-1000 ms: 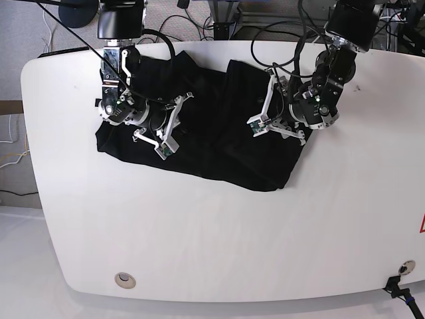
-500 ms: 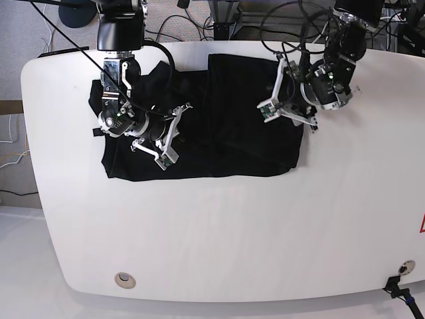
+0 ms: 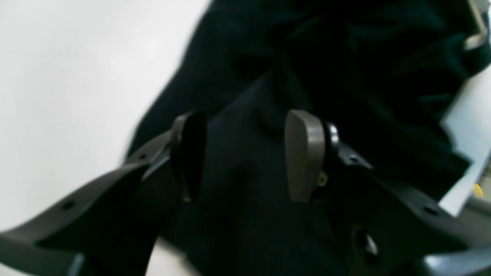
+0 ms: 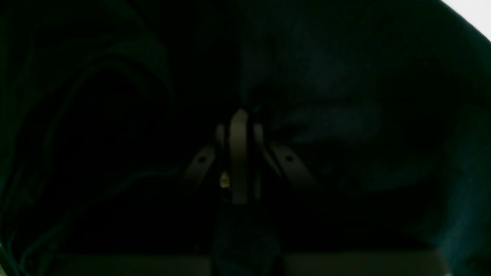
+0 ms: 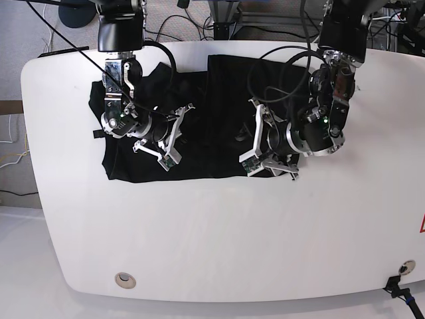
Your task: Fold the T-shirt properly
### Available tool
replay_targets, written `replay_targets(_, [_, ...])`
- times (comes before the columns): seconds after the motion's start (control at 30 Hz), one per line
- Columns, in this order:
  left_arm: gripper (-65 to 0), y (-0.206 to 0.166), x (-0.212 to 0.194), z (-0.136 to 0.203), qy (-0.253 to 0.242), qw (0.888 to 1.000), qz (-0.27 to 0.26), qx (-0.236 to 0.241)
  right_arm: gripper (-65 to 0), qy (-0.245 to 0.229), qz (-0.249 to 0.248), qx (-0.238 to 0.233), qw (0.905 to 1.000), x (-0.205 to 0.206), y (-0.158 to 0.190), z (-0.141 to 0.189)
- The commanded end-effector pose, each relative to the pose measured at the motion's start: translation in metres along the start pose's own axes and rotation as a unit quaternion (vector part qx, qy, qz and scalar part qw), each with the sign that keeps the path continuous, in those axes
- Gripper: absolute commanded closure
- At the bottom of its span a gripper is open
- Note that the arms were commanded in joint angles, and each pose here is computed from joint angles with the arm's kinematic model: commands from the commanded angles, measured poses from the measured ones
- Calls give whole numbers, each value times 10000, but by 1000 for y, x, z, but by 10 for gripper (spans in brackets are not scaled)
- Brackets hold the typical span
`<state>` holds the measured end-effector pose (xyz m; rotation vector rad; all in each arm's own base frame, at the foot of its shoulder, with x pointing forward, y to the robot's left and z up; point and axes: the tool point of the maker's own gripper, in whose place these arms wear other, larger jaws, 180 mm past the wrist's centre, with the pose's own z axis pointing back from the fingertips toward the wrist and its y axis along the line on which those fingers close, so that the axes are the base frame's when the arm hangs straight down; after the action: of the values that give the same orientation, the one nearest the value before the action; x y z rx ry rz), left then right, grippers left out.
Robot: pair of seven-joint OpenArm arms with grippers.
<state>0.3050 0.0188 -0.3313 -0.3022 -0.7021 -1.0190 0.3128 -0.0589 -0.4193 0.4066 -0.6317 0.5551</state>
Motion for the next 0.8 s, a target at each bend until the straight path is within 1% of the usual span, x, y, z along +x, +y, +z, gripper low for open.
replay_targets(0.0, [-309, -1, 11, -6, -174, 9997, 104, -100, 0, -23, 93, -65, 9999, 6, -4, 2])
replay_targets(0.13, [-309, -22, 9, -23, -153, 9981, 261, -543, 0, -17, 88, -62, 9999, 6, -4, 2])
replay_targets(0.3, [-309, -45, 23, -22, -550, 9914, 476, -1092, 0, -16, 82, -54, 10000, 5, -3, 1])
replay_targets(0.43, [-309, -54, 38, -26, -765, 9874, 584, -1258, 0, 31, 57, -40, 10000, 0, -2, 1])
replay_targets(0.63, [-309, -71, 29, -54, -552, 9779, 1173, -1637, 0, 43, 49, -34, 10000, -2, -1, 1])
replay_targets(0.7, [-309, -71, 28, -57, -576, 9762, 1269, -1662, 0, 43, 49, -34, 10000, -2, -1, 1])
replay_targets(0.77, [-309, -69, 29, -61, -573, 9735, 1528, -1605, 0, 43, 49, -34, 10000, -2, -1, 1])
